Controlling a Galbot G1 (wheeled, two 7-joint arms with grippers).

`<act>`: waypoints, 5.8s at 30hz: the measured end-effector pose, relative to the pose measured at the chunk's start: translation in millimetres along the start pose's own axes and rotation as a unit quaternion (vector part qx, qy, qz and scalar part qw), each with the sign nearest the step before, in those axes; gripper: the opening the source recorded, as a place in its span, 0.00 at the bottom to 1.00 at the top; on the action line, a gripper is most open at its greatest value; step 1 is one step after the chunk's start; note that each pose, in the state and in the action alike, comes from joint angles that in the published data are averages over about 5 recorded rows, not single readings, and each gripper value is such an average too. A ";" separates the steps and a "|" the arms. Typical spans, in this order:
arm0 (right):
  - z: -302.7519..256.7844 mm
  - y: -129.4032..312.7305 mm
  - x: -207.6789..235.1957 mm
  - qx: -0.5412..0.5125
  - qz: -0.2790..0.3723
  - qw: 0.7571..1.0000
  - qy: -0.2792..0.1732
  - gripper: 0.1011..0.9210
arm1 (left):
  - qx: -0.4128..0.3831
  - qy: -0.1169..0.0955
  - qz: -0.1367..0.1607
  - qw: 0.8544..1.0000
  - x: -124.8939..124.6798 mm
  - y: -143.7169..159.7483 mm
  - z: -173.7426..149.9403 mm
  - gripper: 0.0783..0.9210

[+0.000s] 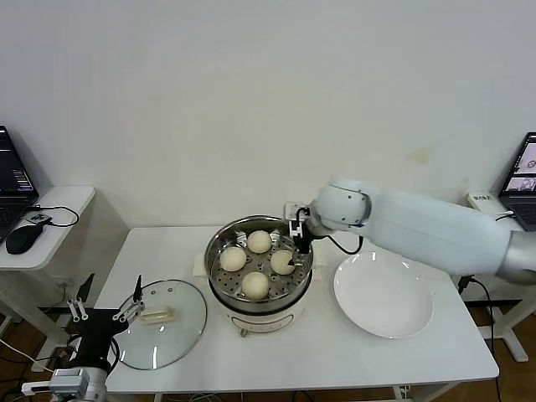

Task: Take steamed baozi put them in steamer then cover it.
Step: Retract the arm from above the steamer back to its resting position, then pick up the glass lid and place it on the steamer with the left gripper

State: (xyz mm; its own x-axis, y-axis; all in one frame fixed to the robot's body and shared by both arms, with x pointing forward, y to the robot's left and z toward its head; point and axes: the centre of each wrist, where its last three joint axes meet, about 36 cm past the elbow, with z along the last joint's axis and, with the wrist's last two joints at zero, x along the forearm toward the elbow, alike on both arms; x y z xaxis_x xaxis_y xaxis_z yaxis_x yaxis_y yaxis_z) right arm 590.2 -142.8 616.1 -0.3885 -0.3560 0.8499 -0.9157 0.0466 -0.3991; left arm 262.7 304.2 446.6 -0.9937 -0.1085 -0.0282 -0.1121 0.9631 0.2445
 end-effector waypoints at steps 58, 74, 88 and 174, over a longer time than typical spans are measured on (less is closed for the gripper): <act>257.8 366.4 -4.4 -0.405 0.573 0.688 -0.186 0.88 | -0.583 0.005 0.143 0.800 -19.8 34.5 148.5 0.88; 259.4 388.1 -2.5 -0.414 0.579 0.684 -0.162 0.88 | -0.592 0.013 0.142 0.793 -61.8 23.8 163.9 0.88; 254.5 397.9 -10.7 -0.420 0.570 0.689 -0.154 0.88 | -0.581 0.015 0.130 0.803 -92.0 13.8 167.8 0.88; 204.2 421.9 -87.4 -0.381 0.548 0.735 -0.123 0.88 | -0.559 -0.050 0.085 0.823 -162.9 -166.9 -59.1 0.08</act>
State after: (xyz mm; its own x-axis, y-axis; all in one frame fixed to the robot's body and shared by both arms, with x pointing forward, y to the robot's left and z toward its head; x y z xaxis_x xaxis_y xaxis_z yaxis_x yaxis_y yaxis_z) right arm 258.7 -282.6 303.2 -0.9907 0.1307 0.0374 0.1041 0.9060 -0.4102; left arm 443.2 146.6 467.6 -0.9963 0.0796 0.0330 0.0431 0.1284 0.9908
